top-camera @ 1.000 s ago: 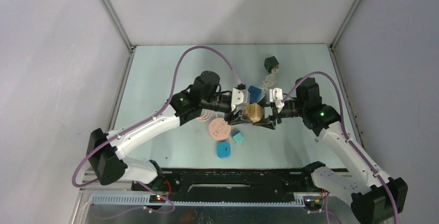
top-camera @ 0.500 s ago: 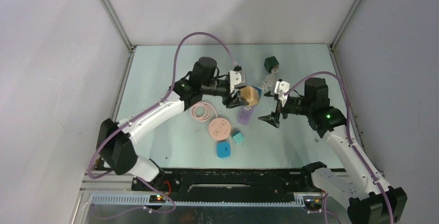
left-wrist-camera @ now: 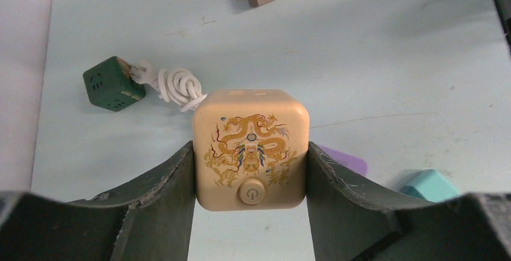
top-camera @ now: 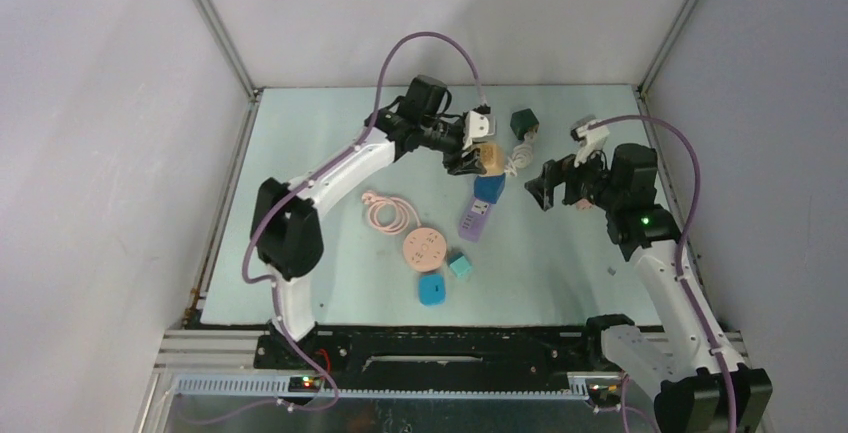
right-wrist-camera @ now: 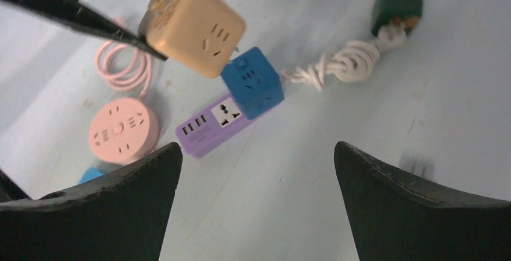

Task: Insert the plug
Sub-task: Move the socket to the center of the board.

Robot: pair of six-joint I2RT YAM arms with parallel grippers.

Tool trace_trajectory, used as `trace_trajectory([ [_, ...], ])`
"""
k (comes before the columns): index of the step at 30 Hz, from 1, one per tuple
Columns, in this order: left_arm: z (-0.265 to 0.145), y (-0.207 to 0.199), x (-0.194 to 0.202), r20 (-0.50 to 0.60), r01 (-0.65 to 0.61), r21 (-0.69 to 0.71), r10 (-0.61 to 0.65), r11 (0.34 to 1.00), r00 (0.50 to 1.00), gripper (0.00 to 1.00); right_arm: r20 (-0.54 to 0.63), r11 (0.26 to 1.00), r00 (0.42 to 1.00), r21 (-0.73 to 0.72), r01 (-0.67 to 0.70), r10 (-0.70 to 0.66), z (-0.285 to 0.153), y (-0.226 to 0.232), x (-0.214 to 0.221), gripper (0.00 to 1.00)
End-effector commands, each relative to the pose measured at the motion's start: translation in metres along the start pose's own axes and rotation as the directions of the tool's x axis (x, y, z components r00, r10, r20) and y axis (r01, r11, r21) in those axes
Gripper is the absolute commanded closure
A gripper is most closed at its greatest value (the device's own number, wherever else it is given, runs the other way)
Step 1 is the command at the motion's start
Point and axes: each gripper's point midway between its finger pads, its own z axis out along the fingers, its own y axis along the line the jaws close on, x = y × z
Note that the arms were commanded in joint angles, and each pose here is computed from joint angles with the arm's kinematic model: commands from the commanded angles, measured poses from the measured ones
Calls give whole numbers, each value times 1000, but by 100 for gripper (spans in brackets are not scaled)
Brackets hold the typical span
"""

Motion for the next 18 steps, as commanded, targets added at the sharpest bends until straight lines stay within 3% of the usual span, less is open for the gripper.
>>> trace_trajectory([
  [1, 3, 17, -12, 44, -180, 29, 179, 983, 983, 100, 48, 954, 967, 158, -254, 249, 0, -29, -11, 0],
  [6, 12, 18, 1, 49, -313, 88, 310, 946, 950, 100, 7, 917, 941, 222, -331, 338, -1, -38, 3, 0],
  [12, 9, 20, 12, 36, -433, 135, 432, 891, 901, 100, -45, 921, 945, 242, -305, 325, -3, -40, 17, 0],
  [18, 10, 23, 8, 56, -415, 142, 411, 899, 910, 100, -114, 920, 929, 226, -322, 353, 4, -37, 33, 0],
])
